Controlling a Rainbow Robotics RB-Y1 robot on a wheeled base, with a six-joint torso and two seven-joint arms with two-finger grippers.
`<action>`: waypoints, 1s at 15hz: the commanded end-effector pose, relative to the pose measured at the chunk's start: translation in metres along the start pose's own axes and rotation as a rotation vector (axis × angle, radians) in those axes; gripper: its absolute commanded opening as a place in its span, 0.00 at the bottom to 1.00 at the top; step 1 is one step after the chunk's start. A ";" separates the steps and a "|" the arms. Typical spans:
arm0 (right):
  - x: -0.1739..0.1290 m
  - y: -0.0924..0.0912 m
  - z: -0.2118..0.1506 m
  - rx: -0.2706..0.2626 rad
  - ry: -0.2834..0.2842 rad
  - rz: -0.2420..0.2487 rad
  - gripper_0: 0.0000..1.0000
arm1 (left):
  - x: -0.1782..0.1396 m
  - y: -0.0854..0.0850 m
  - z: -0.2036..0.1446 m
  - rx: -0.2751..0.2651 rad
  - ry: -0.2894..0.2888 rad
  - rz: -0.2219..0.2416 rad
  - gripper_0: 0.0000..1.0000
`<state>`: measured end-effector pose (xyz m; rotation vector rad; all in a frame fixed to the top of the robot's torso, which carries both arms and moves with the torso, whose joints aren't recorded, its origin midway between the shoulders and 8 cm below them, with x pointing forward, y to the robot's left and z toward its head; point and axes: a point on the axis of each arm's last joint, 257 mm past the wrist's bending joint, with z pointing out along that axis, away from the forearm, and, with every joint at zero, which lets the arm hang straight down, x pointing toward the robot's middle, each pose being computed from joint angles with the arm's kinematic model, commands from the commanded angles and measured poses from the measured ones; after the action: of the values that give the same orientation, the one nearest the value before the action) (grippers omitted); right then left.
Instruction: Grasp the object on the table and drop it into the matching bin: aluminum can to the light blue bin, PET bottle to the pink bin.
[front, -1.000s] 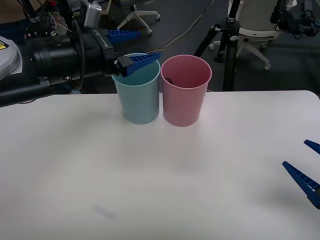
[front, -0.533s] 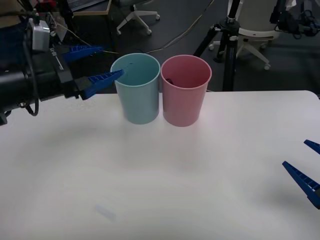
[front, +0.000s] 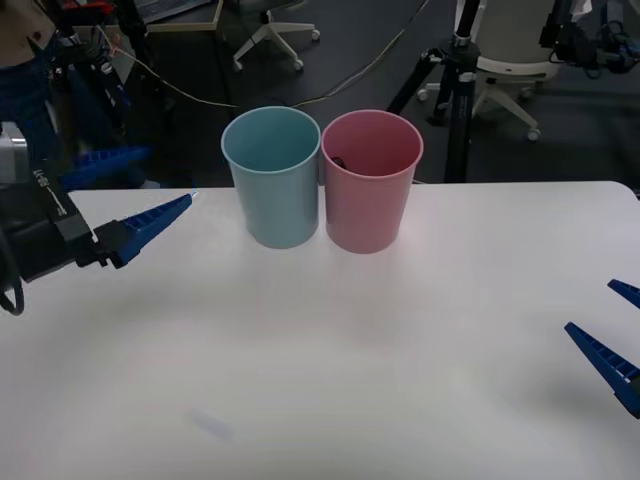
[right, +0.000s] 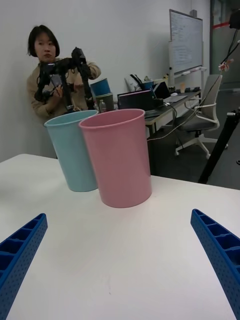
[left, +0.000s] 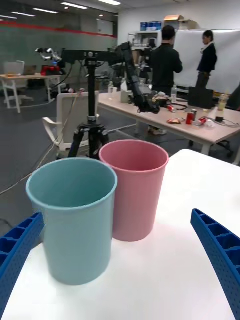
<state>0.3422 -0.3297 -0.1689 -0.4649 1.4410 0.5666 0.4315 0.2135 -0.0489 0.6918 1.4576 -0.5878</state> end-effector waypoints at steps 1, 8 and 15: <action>0.000 0.000 0.000 0.000 0.000 0.000 1.00 | 0.023 0.004 -0.026 -0.058 0.019 -0.001 1.00; 0.000 0.000 0.000 0.000 0.000 0.000 1.00 | 0.060 -0.008 -0.080 -0.142 0.050 -0.054 1.00; 0.000 0.000 0.000 0.000 0.000 0.000 1.00 | 0.109 -0.045 -0.121 -0.184 0.071 -0.070 1.00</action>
<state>0.3422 -0.3297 -0.1689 -0.4649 1.4410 0.5666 0.3248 0.2776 -0.1546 0.5267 1.5816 -0.4810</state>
